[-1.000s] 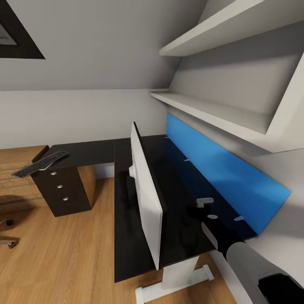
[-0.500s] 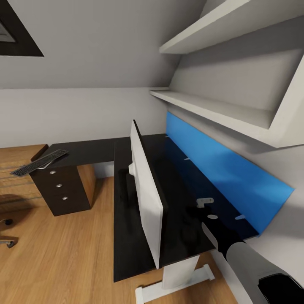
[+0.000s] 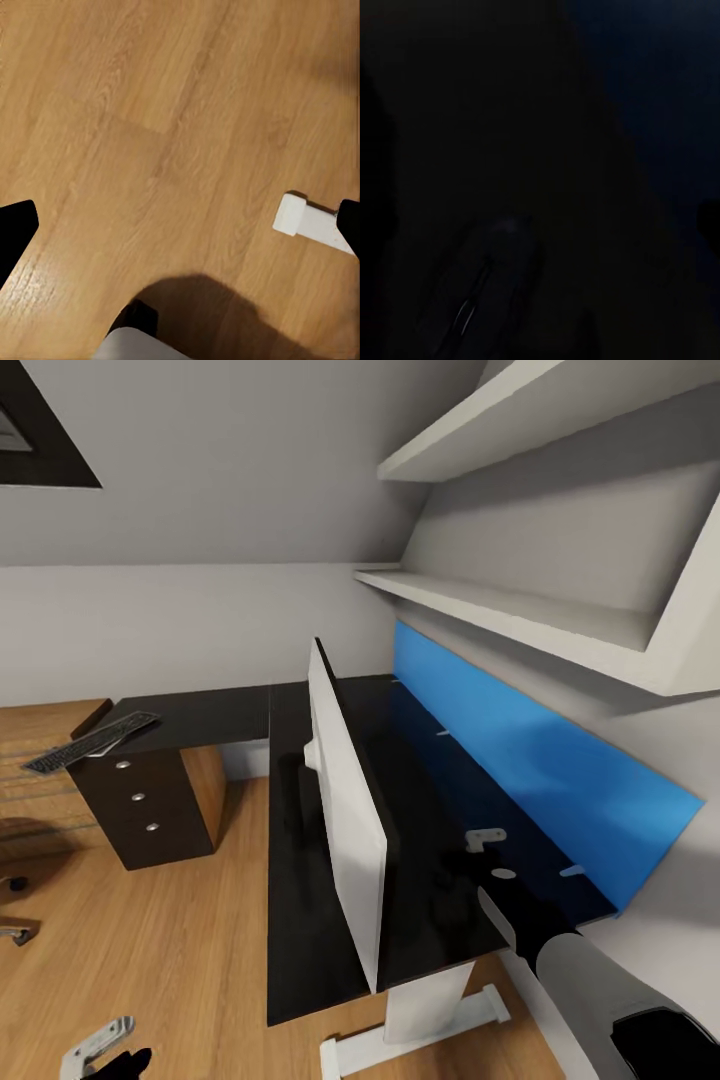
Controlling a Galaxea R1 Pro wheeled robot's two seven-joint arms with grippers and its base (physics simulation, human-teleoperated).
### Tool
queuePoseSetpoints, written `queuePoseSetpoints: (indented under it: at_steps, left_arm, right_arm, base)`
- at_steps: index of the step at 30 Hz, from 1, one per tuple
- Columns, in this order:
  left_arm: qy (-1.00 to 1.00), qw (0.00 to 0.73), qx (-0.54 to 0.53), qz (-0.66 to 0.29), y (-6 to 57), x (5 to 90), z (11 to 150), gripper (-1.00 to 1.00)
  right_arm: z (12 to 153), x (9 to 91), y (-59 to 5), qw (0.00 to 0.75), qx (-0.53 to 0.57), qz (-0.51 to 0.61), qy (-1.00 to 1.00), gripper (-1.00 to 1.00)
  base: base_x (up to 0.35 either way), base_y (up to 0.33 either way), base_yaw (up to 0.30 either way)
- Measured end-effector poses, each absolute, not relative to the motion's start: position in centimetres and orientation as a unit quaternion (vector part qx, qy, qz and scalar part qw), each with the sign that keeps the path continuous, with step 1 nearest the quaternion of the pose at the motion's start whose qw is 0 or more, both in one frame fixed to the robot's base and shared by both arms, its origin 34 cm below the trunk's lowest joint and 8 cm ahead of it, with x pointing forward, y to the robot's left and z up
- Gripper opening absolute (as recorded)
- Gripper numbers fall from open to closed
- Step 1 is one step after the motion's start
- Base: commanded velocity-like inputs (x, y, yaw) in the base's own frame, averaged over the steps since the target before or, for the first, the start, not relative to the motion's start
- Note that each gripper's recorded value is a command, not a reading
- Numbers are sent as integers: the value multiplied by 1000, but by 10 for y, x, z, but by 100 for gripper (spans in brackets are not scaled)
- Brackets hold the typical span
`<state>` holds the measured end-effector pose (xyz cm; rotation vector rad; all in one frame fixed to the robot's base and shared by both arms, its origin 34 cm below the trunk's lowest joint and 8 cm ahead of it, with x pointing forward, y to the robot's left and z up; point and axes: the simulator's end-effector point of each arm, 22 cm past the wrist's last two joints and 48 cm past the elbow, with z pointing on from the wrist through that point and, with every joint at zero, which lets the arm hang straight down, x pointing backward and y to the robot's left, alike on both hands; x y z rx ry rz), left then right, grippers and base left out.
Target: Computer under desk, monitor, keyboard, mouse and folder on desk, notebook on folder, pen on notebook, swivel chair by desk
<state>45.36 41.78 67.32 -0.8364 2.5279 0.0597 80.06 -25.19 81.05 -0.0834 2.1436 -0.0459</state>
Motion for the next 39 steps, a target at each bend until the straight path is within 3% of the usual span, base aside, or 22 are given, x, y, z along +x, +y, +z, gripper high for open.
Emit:
queuePoseSetpoints:
  at_steps: [4,9,16,29,39]
  left_arm:
    - [922,212,-322,24,413,428,640,100]
    - [906,262,-328,49,426,434,631,100]
    - [903,270,-331,55,430,433,619,100]
    - [903,267,-332,56,430,430,602,100]
    - [906,256,-332,55,426,422,595,100]
  right_arm:
    - [807,802,-252,480,-34,-19,877,100]
    - [801,803,-252,481,-33,-18,876,100]
    - [792,804,-251,482,-32,-16,875,100]
    - [777,804,-251,481,-31,-16,876,100]
    - [776,804,-258,480,-26,-24,877,100]
  base:
    - [0,0,0]
    - [0,0,0]
    - [0,0,6]
    - [0,0,185]
    - [0,0,41]
